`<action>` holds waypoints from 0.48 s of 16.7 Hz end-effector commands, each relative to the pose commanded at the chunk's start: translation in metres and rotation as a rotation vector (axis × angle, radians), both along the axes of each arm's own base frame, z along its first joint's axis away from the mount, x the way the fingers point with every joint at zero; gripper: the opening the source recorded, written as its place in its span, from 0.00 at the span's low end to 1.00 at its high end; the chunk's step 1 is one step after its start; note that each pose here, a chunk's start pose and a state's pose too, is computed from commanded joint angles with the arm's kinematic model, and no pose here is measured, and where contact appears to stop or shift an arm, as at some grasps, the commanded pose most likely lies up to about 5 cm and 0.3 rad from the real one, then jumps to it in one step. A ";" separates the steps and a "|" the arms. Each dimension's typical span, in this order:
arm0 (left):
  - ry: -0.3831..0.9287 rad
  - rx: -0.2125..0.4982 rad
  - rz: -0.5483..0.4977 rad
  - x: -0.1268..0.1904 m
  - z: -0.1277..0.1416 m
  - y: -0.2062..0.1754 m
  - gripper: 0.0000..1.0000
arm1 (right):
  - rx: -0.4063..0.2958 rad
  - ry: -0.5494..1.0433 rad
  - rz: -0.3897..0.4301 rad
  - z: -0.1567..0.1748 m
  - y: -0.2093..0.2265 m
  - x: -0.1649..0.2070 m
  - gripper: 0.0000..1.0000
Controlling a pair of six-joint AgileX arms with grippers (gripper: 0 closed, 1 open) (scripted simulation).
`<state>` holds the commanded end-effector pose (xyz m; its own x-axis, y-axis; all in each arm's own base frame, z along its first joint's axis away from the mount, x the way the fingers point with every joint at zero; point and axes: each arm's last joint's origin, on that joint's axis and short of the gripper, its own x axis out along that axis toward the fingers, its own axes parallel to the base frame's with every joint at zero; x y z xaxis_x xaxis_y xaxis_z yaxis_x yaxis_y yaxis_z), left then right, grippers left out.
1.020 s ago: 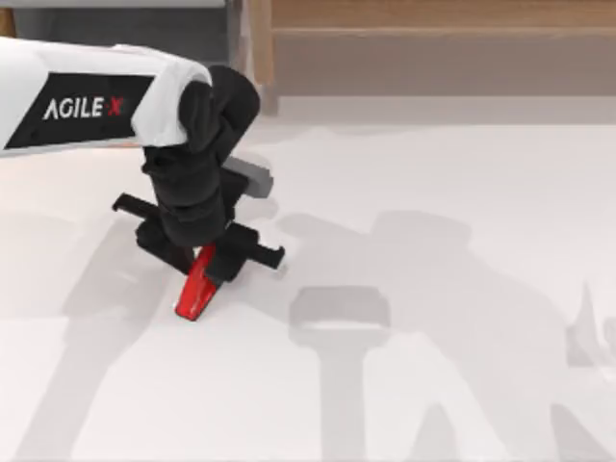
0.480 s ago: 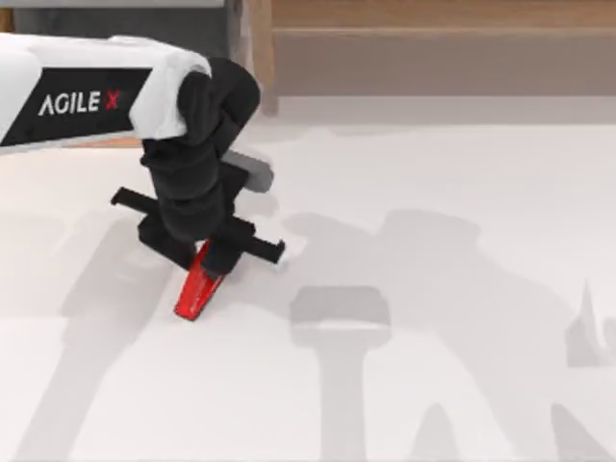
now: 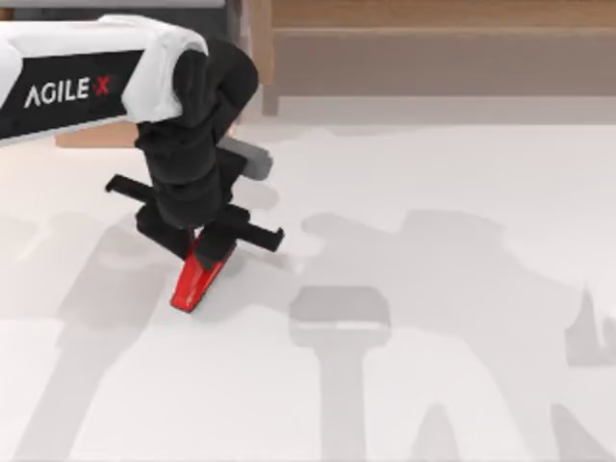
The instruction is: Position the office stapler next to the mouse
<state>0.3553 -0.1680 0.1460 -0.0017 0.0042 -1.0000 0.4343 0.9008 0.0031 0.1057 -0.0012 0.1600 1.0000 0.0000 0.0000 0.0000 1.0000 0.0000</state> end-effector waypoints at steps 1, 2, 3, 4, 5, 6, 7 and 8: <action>-0.001 0.000 0.000 0.000 0.000 0.000 0.00 | 0.000 0.000 0.000 0.000 0.000 0.000 1.00; -0.016 -0.007 0.002 0.002 0.006 0.002 0.00 | 0.000 0.000 0.000 0.000 0.000 0.000 1.00; -0.033 -0.013 0.007 0.004 0.012 0.005 0.00 | 0.000 0.000 0.000 0.000 0.000 0.000 1.00; -0.047 -0.016 0.014 0.007 0.018 0.011 0.00 | 0.000 0.000 0.000 0.000 0.000 0.000 1.00; -0.057 -0.017 0.025 0.010 0.023 0.019 0.00 | 0.000 0.000 0.000 0.000 0.000 0.000 1.00; -0.062 -0.014 0.038 0.012 0.026 0.030 0.00 | 0.000 0.000 0.000 0.000 0.000 0.000 1.00; -0.063 -0.009 0.054 0.015 0.029 0.042 0.00 | 0.000 0.000 0.000 0.000 0.000 0.000 1.00; -0.057 -0.001 0.071 0.017 0.030 0.055 0.00 | 0.000 0.000 0.000 0.000 0.000 0.000 1.00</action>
